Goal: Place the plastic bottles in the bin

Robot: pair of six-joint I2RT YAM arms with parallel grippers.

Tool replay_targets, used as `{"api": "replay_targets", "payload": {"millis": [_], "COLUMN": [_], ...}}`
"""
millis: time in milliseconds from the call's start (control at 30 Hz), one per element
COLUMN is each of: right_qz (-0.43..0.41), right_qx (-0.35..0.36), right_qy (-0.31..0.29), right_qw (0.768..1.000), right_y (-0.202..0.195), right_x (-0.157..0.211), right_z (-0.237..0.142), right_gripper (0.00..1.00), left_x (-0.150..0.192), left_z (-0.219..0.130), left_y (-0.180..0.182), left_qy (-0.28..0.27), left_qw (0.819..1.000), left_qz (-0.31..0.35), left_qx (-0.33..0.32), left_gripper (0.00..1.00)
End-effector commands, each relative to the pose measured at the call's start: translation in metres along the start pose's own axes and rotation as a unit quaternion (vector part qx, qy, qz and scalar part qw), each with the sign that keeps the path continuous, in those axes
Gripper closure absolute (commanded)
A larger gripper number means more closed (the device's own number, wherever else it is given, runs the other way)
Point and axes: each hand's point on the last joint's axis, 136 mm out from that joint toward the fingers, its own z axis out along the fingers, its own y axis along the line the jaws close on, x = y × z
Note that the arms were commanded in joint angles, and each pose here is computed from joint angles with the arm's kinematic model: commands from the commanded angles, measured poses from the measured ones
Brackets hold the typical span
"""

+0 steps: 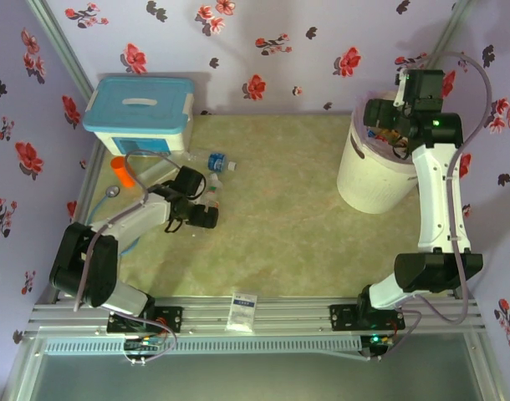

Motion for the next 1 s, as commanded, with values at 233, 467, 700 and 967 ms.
{"api": "replay_targets", "payload": {"millis": [233,467,700,967], "right_qz": [0.016,0.021,0.039,0.045], "right_qx": [-0.044,-0.075,-0.125,-0.235], "right_qy": [-0.027,-0.036,-0.043,-0.042], "right_qw": [0.999,0.996,0.99,0.97], "right_y": [0.017,0.029,0.045,0.1], "right_x": [-0.001,0.0,0.001,0.015], "right_z": [-0.031,-0.047,-0.06,-0.088], "right_gripper": [0.08,0.08,0.08,0.08], "left_x": [-0.006,-0.006,-0.008,-0.02], "left_z": [0.018,0.013,0.002,-0.03], "left_y": [-0.014,-0.018,-0.02,-0.032], "left_qy": [0.007,0.004,-0.004,-0.054], "left_qw": [1.0,1.0,1.0,0.998], "left_qz": [-0.009,-0.005,-0.003,0.006], "left_qx": [0.0,0.003,0.007,0.036], "left_gripper": [0.05,0.22,0.36,0.43]}}
